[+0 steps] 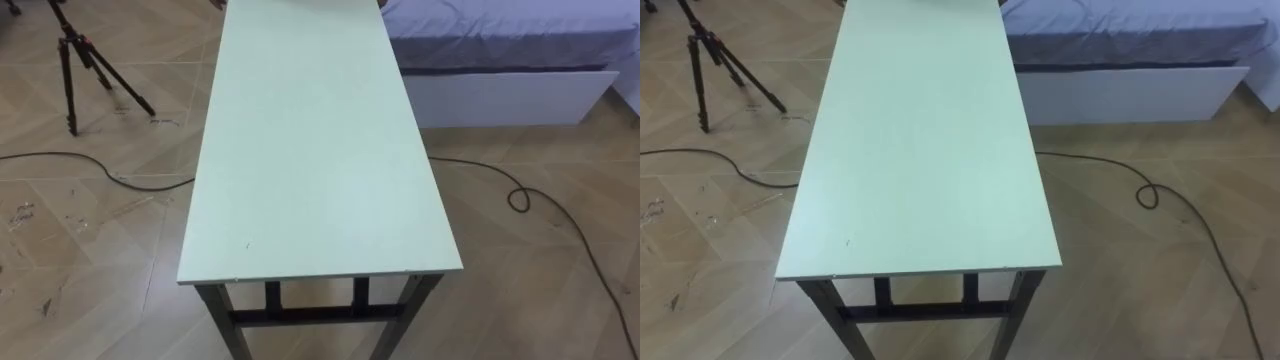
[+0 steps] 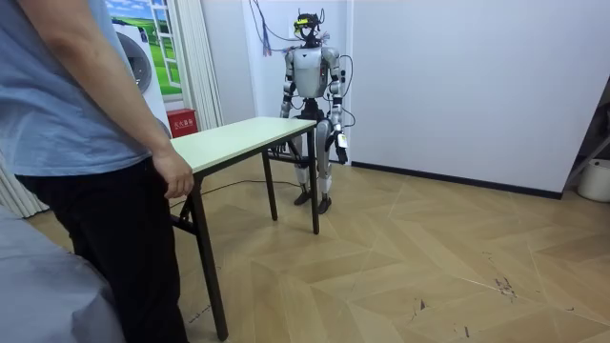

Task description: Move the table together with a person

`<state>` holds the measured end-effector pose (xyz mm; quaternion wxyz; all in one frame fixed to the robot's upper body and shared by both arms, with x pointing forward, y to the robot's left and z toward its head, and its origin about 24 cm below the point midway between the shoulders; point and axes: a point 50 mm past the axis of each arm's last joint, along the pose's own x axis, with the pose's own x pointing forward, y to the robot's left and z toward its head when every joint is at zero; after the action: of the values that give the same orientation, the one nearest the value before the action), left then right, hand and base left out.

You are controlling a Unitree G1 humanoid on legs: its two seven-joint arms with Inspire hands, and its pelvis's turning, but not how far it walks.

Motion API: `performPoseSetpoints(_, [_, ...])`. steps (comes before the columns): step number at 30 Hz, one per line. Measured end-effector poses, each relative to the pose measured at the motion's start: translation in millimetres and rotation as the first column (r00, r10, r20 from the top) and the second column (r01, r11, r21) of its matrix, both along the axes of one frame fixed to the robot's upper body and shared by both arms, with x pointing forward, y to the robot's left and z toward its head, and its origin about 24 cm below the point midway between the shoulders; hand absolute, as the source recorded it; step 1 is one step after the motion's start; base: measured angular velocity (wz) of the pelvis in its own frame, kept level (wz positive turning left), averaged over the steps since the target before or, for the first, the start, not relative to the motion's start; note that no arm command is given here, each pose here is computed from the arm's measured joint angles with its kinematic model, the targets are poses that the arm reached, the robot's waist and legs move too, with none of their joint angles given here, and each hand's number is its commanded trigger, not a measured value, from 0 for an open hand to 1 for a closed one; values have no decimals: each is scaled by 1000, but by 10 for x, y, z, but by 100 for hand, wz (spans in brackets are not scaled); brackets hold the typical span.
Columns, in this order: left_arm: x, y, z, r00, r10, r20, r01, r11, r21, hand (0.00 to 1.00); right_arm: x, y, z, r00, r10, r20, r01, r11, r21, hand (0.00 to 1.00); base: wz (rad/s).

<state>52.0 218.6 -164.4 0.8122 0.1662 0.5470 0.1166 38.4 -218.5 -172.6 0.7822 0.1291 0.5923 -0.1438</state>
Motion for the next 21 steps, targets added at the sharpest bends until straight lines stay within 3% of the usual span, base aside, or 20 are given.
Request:
performPoseSetpoints(11, [27,1,-3,1000,-10,-1,10,999,-31,0,19,8,3,1000,20,14,-21,999,32,0,0])
performPoseSetpoints(16, [-4,15,-16,995,98,-11,-99,987,-127,0,51,29,5,999,26,22,-28,997,78,0,0])
performPoseSetpoints(21, [5,10,-21,967,253,1,-244,932,-268,0,136,54,29,996,40,84,-50,991,126,0,0])
